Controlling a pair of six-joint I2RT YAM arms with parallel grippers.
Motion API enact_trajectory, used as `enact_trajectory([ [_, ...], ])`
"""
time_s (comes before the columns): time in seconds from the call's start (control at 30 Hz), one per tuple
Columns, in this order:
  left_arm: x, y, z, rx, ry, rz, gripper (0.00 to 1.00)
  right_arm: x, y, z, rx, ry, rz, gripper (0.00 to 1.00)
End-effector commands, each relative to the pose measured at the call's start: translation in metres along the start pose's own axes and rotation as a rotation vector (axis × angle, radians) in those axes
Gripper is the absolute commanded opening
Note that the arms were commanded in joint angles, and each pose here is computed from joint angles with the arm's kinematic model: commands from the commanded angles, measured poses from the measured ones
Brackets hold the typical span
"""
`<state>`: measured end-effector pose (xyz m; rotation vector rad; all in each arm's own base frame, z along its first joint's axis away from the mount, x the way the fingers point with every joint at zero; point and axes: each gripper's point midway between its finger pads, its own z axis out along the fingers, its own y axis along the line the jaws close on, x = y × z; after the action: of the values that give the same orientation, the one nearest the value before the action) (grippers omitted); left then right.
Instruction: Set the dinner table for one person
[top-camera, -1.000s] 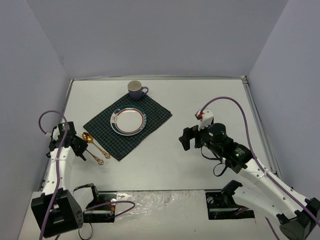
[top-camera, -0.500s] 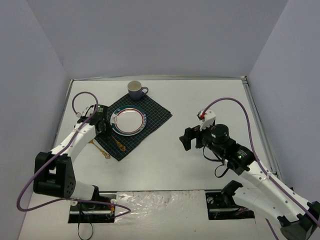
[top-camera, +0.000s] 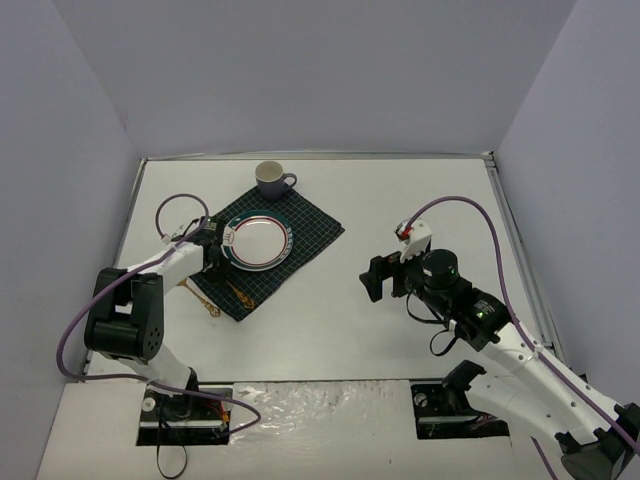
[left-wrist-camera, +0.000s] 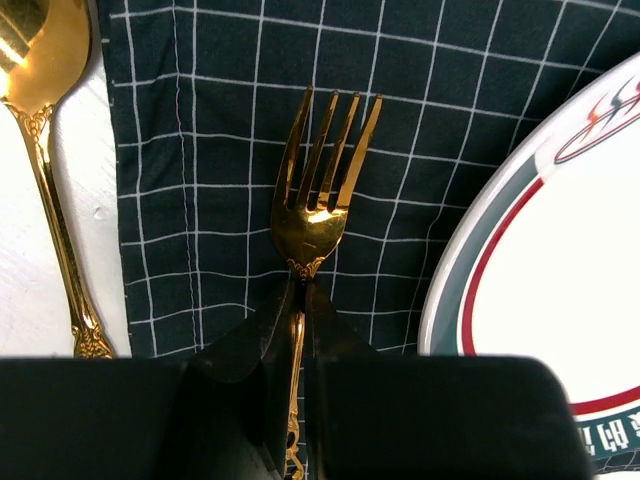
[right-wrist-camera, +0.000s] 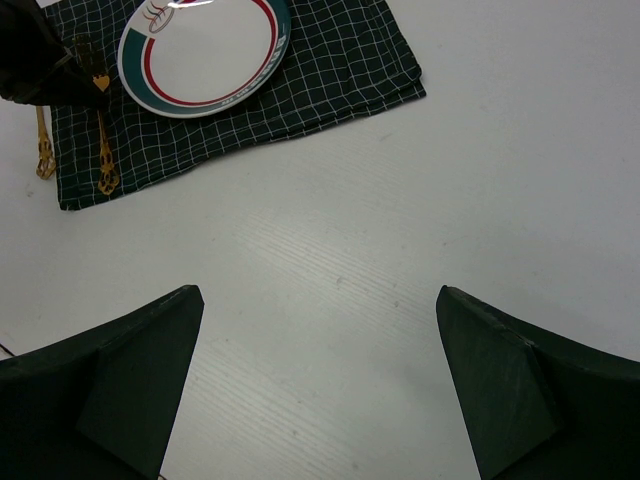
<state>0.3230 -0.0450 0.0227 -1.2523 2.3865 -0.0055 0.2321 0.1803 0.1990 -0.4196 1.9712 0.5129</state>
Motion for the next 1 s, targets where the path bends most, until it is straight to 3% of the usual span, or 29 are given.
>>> enact_trajectory([
  [0.0, -0.012, 0.002, 0.002, 0.013, -0.043, -0.031, 0.00, -0.022, -0.001, 0.000, 0.014, -0.086, 0.015, 1.00],
  [0.3, -0.010, 0.021, 0.001, -0.010, -0.039, -0.040, 0.00, -0.022, -0.003, 0.000, 0.019, -0.088, 0.016, 1.00],
  [0.97, -0.006, 0.020, -0.002, -0.010, -0.001, 0.019, 0.00, -0.023, -0.002, -0.002, 0.015, -0.094, 0.016, 1.00],
])
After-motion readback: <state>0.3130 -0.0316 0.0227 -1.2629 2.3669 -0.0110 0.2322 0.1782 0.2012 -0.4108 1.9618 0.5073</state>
